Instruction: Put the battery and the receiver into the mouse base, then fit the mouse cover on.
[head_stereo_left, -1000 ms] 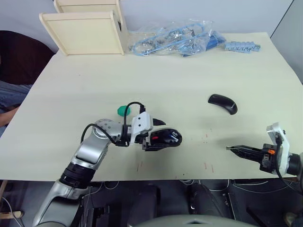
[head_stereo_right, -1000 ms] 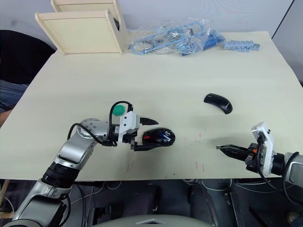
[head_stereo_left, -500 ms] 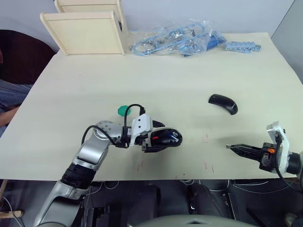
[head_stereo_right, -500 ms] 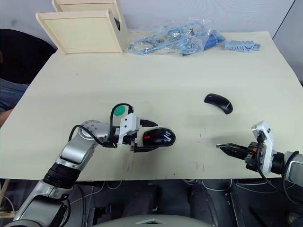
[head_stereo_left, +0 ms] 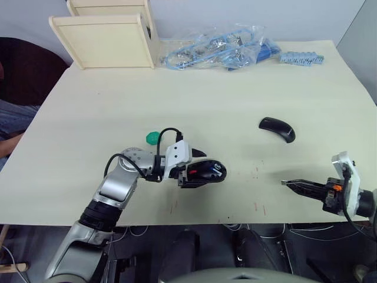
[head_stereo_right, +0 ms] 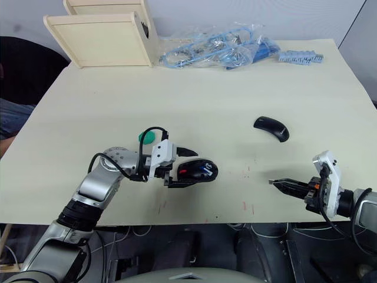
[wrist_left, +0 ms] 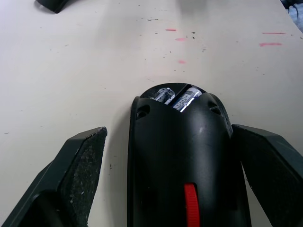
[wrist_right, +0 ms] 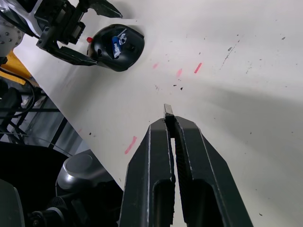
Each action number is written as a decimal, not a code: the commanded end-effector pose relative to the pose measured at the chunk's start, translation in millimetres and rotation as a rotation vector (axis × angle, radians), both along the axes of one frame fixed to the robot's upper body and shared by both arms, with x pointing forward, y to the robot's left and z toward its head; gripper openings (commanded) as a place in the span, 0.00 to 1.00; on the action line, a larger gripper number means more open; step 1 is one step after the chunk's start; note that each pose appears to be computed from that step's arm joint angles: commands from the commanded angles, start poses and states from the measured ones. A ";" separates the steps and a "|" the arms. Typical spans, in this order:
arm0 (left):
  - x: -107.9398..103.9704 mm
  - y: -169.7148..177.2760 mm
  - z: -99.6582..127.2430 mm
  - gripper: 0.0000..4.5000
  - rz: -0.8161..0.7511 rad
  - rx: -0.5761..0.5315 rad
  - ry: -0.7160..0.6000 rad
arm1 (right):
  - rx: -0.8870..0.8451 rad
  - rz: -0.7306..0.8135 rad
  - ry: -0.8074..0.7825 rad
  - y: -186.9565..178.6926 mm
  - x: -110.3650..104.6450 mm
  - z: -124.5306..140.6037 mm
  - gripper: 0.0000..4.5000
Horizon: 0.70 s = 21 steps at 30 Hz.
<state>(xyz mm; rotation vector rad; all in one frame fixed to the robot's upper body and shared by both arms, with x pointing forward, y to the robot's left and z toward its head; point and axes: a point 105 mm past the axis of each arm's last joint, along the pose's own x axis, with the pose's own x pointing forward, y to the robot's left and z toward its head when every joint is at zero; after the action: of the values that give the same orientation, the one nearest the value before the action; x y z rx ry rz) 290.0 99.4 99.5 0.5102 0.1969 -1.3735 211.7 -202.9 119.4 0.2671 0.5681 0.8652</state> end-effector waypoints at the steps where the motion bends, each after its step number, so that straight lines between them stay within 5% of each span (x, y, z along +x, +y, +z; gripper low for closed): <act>1: -0.9 -4.9 6.6 0.99 -0.028 0.001 -0.025 | 0.004 0.004 -0.049 0.9 0.4 10.0 0.00; 21: 2.1 -11.0 14.6 0.99 -0.021 0.069 -0.004 | 0.009 -0.002 -0.046 2.4 -0.8 8.9 0.00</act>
<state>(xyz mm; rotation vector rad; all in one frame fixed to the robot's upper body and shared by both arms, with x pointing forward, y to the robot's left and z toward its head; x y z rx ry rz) 294.1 91.2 104.3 0.5413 0.2728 -1.3764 211.9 -203.1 117.7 0.2685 0.5692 0.8497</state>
